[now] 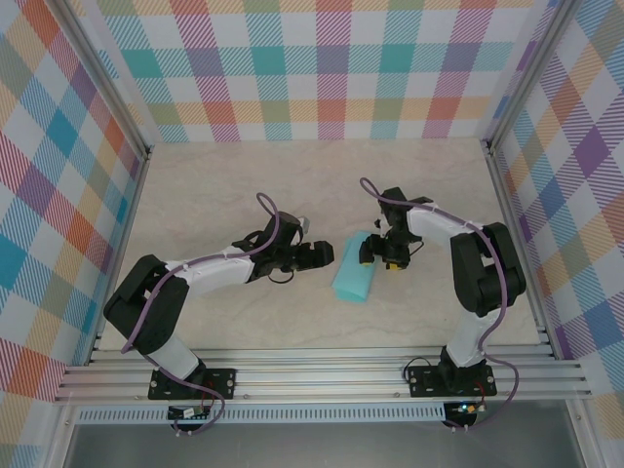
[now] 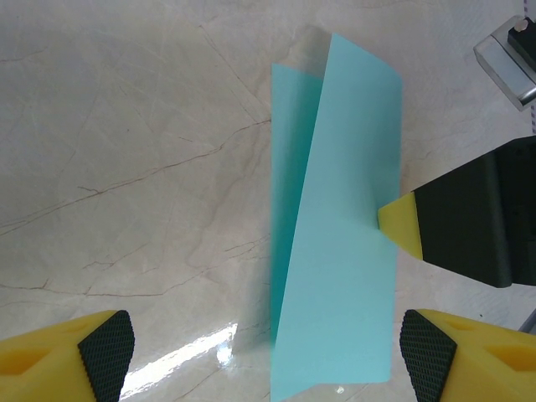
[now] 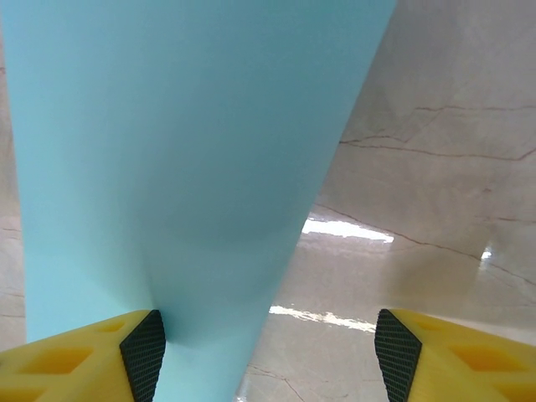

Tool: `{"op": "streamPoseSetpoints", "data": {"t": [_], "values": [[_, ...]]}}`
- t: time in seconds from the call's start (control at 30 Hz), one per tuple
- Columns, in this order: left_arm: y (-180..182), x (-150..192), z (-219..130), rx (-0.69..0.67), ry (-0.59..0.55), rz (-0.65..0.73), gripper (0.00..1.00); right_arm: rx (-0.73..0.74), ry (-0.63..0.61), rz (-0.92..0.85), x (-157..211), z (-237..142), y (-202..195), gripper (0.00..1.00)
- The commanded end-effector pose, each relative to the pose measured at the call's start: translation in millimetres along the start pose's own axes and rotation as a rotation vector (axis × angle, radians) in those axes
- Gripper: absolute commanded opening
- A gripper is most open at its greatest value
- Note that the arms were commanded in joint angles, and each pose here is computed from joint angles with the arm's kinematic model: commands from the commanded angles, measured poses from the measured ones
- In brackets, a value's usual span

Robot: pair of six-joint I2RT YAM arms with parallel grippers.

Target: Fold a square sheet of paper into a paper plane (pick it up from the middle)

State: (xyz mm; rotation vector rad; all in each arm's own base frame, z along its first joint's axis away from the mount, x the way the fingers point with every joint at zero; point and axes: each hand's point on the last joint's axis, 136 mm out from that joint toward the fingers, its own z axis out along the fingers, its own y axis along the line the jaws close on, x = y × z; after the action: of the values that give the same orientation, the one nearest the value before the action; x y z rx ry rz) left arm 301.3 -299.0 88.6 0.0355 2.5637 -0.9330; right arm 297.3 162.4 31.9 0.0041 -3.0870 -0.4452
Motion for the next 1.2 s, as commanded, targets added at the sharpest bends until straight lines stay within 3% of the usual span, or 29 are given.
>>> {"op": "streamPoseSetpoints", "data": {"t": [0.0,1.17], "values": [[-14,-4,2,0.038,-0.003,0.023,0.86,0.048,0.023,-0.008,3,0,-2,0.70],[-11,-1,4,0.035,0.004,0.022,0.85,0.082,0.088,-0.115,5,11,9,0.71]]}}
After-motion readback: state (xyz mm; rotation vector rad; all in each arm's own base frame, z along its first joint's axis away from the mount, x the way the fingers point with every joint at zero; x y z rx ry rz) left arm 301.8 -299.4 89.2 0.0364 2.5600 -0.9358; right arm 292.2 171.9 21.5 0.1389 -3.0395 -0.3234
